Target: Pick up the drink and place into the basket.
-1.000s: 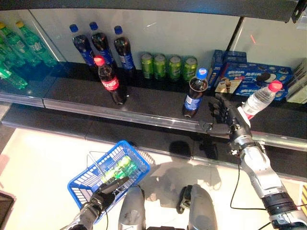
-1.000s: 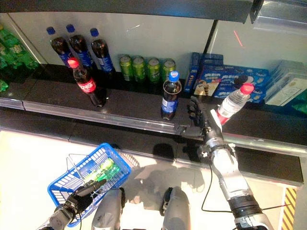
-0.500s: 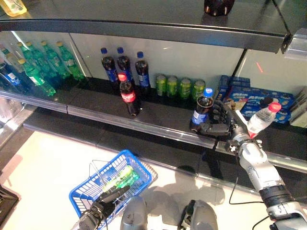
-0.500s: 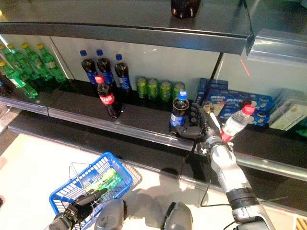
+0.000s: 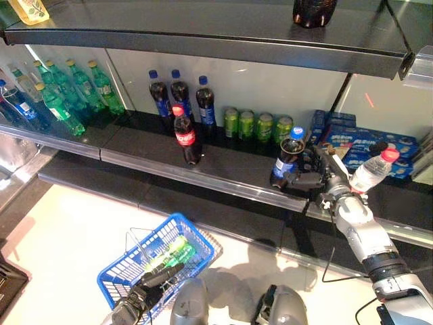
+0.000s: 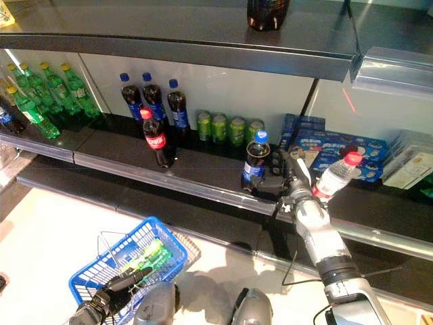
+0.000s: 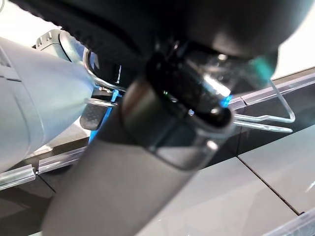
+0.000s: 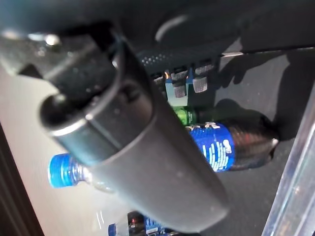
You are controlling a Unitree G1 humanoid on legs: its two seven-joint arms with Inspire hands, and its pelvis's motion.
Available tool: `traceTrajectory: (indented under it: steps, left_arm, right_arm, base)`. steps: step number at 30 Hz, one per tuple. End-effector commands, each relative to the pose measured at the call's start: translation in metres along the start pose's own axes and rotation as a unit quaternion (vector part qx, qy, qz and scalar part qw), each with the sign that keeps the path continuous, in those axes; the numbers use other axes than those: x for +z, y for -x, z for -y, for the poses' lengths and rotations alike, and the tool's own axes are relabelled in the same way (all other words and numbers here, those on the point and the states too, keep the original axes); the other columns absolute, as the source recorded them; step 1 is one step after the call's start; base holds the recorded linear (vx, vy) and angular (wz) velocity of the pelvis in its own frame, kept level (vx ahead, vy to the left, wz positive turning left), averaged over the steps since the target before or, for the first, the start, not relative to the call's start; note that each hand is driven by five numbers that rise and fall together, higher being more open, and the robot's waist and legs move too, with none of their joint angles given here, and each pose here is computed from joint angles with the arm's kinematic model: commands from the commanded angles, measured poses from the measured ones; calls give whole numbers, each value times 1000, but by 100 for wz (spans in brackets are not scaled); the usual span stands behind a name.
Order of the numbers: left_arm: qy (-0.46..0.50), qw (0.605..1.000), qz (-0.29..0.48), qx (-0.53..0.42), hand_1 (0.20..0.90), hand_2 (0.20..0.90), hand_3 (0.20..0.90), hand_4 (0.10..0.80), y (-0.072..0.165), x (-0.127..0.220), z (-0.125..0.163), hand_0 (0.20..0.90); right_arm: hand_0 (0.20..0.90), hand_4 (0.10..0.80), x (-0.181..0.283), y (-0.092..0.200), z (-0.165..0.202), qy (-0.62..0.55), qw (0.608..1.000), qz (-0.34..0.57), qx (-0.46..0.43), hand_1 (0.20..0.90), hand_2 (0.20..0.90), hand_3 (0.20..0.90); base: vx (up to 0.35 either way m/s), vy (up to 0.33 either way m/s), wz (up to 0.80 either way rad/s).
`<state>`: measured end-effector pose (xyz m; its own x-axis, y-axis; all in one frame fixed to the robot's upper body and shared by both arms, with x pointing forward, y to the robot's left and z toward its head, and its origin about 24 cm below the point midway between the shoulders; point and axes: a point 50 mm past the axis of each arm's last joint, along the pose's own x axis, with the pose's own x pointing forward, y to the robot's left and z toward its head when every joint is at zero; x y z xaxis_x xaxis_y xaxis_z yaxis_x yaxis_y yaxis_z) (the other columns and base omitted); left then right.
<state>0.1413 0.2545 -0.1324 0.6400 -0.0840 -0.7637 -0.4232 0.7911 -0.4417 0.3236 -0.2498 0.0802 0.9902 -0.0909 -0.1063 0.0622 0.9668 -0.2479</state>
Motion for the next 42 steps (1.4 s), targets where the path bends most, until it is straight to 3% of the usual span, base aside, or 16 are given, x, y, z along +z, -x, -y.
traceTrajectory:
  steps: [1, 42]
  left_arm:
    - [-103, 981, -159, -32, 300, 300, 200, 100, 30, -68, -24, 300]
    - [-134, 980, -128, -75, 300, 300, 200, 100, 8, -38, 3, 300]
  right_arm:
    - [900, 800, 62, -23, 7, -35, 994, 100, -33, 900, 900, 900]
    - [900, 800, 120, -52, -12, -62, 989, 132, 2, 900, 900, 900]
  base:
    - [0, 0, 0]
    - [-27, 0, 3]
